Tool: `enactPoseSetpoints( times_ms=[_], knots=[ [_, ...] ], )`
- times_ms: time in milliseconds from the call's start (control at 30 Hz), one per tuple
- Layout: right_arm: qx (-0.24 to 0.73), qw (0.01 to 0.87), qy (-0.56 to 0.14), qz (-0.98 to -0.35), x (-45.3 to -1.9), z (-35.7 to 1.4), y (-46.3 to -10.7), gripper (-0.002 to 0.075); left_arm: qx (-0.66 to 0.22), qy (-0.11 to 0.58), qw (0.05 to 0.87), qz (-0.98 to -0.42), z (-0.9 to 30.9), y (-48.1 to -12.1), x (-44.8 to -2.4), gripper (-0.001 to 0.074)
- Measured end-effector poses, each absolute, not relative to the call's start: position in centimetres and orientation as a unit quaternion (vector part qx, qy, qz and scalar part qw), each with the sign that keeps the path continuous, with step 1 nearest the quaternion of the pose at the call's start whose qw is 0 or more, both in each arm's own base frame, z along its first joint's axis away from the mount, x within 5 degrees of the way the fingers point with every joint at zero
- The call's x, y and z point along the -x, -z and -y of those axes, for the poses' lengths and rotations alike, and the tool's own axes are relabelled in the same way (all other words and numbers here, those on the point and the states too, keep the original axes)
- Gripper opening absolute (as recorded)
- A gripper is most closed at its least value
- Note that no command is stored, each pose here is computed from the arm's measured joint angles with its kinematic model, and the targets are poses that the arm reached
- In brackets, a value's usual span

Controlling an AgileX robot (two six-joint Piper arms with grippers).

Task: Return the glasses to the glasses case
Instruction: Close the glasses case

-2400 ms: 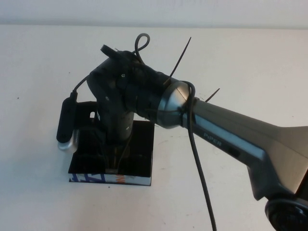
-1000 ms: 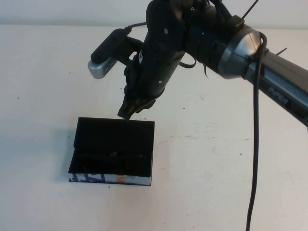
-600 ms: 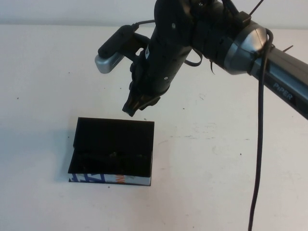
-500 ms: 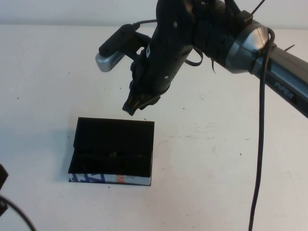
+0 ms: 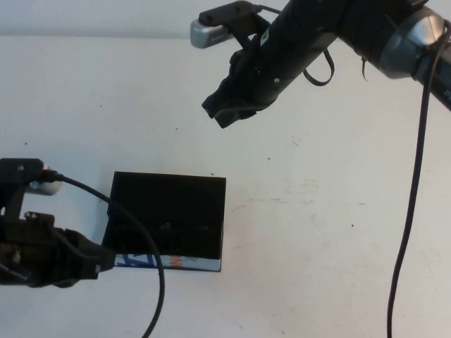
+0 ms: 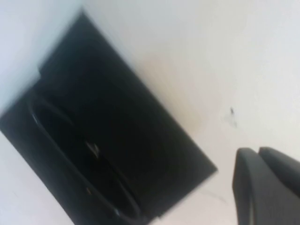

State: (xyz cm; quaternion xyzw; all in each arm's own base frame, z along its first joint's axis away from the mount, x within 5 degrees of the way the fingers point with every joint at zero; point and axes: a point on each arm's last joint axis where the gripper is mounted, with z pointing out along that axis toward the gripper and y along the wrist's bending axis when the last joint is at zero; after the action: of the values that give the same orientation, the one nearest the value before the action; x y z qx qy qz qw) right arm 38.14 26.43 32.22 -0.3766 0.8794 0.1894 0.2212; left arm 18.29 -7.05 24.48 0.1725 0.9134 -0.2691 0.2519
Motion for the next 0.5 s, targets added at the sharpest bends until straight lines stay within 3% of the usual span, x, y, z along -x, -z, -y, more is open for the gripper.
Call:
enactPoseSetpoints(
  times_ms=[300,500],
  knots=[
    [0.332,0.207,-0.233,-0.890,-41.0,-26.8,-27.9,-0.0011,-0.220,0.327,0.214,-0.894,8.4,-20.2,-21.2,-0.0004],
    [0.356,0.159,-0.254,-0.885,-40.6,-27.3,-26.3,-0.0011,-0.230,0.340,0.200,-0.890,8.7,-17.7,-21.7,-0.0004]
  ],
)
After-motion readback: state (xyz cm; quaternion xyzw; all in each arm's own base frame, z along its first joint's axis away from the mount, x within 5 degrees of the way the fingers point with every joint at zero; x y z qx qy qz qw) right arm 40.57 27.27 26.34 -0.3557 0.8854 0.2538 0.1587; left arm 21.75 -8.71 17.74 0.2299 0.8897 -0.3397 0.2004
